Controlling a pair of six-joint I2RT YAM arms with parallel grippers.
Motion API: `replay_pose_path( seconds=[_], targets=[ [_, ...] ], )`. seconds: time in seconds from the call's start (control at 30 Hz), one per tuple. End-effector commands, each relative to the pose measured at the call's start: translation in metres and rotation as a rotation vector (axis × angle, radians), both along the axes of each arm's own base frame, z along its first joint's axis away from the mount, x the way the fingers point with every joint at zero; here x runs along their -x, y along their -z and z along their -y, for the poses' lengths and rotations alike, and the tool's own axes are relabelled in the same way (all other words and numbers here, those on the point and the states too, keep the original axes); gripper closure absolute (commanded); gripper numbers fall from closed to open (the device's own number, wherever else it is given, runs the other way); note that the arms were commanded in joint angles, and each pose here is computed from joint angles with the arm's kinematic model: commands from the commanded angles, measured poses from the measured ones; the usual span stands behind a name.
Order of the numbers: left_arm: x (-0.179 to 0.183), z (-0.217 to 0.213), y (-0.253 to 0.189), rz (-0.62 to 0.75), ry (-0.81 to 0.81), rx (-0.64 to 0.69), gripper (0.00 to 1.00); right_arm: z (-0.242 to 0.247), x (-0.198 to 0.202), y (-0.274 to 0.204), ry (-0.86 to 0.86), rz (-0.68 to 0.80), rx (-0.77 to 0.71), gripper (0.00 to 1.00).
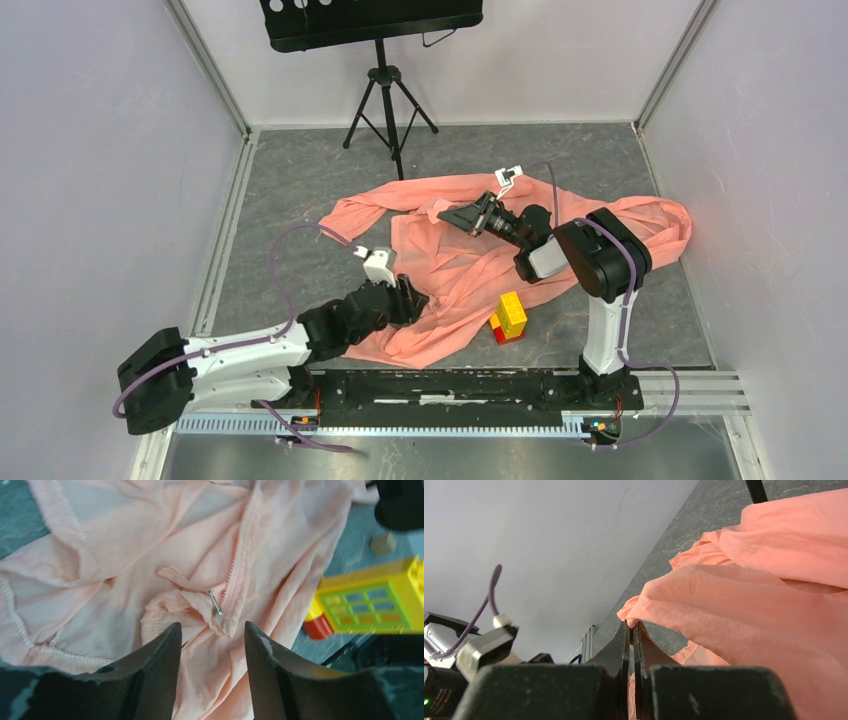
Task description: Zip up the jacket
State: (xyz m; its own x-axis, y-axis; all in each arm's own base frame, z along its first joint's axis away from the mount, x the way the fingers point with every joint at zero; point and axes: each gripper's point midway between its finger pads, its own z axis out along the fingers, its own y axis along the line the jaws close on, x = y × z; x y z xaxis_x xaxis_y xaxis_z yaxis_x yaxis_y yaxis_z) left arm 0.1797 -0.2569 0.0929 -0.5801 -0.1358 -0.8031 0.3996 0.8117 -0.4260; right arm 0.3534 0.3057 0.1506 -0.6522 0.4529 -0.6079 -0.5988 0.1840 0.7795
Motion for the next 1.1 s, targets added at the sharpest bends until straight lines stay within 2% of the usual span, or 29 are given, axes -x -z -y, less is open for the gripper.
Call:
replay_pose_path(
  seconds=[0.0, 0.07, 0.3, 0.47, 0.57, 1.07],
  targets=[
    [-0.015, -0.005, -0.009, -0.237, -0.231, 0.211, 0.5, 0.004, 0.01, -0.051, -0.007, 0.236, -0.086, 1.0],
    [-0.013, 0.008, -0.01, -0.277, -0.196, 0.234, 0.57, 0.004, 0.011, -0.051, -0.008, 0.235, -0.087, 1.0],
    [-0.001, 0.034, 0.009, -0.422, -0.14, 0.257, 0.65, 0.004, 0.011, -0.051, -0.008, 0.236, -0.087, 1.0],
    [0.002, 0.032, 0.023, -0.461, -0.166, 0.249, 0.67, 0.005, 0.012, -0.053, -0.009, 0.241, -0.093, 1.0],
    [0.001, 0.039, 0.019, -0.46, -0.148, 0.287, 0.72, 0.005, 0.013, -0.053, -0.01, 0.24, -0.096, 1.0],
    [0.0, 0.037, 0.028, -0.487, -0.183, 0.274, 0.71, 0.005, 0.012, -0.053, -0.012, 0.236, -0.102, 1.0]
  ],
)
